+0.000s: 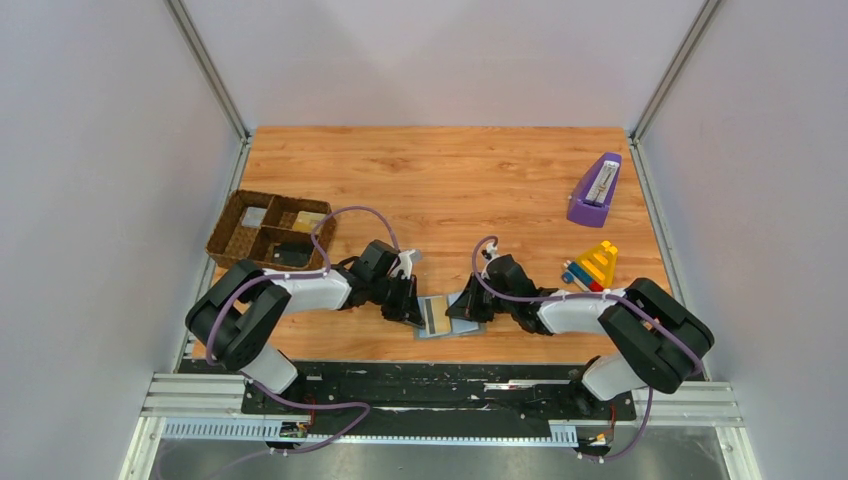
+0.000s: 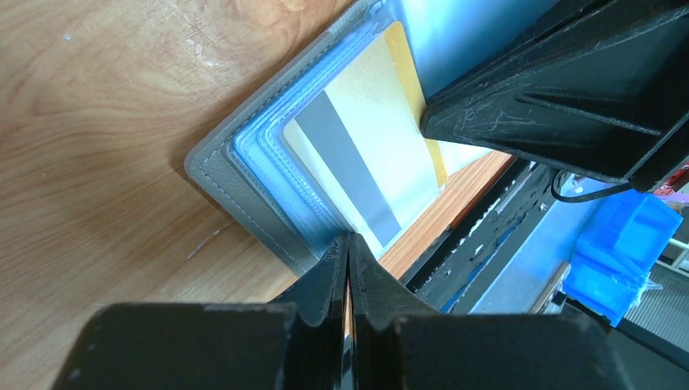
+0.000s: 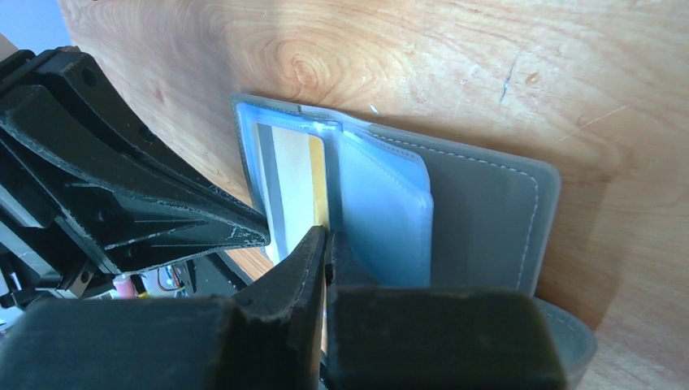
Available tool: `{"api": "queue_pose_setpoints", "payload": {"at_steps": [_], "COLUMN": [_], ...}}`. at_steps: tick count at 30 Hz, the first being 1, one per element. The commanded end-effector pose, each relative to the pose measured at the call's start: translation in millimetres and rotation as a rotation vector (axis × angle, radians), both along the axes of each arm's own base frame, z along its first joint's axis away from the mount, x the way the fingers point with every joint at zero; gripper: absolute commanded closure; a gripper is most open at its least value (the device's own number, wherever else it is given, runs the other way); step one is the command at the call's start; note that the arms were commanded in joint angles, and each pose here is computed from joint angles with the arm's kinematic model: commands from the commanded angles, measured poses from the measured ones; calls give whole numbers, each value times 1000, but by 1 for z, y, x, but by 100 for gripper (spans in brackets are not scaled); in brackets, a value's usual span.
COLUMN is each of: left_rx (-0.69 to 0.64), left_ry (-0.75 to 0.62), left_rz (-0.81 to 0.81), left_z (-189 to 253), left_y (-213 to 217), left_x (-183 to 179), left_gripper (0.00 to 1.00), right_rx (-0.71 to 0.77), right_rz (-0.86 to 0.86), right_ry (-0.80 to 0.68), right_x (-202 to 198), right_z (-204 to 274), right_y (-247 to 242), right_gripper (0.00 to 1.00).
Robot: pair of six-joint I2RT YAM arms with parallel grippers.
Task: Take the credit cards out of the card holder
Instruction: Remove the credit card from the card holder.
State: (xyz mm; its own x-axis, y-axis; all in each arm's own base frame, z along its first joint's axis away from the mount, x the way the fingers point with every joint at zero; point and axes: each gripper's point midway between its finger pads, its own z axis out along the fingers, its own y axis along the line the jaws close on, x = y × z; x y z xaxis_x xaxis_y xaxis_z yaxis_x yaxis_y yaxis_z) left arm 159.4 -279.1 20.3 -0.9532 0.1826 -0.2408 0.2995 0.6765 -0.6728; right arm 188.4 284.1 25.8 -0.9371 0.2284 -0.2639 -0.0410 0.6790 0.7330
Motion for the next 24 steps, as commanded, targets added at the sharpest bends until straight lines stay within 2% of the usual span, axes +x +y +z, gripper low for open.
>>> {"api": "queue_pose_setpoints", "payload": {"at_steps": [1, 15, 18, 24], "left_rx": [72, 112, 80, -25], "left_ry": [-23, -20, -35, -73], "left_rz": [-7, -7, -14, -27], "left_z": [-19, -23, -8, 37], "left_y": [7, 14, 8, -9], "left_x": [3, 1, 4, 11], "left_gripper": [92, 89, 87, 75], "right_rx": [135, 102, 69, 1], "right_rz": [60, 26, 42, 81], "right_ry": [-67, -112, -139, -204], "right_x": [0, 5, 6, 13], "right_z": [29, 41, 44, 59], "right_y": [14, -18, -21, -25], "right_gripper": [100, 100, 100, 100]}}
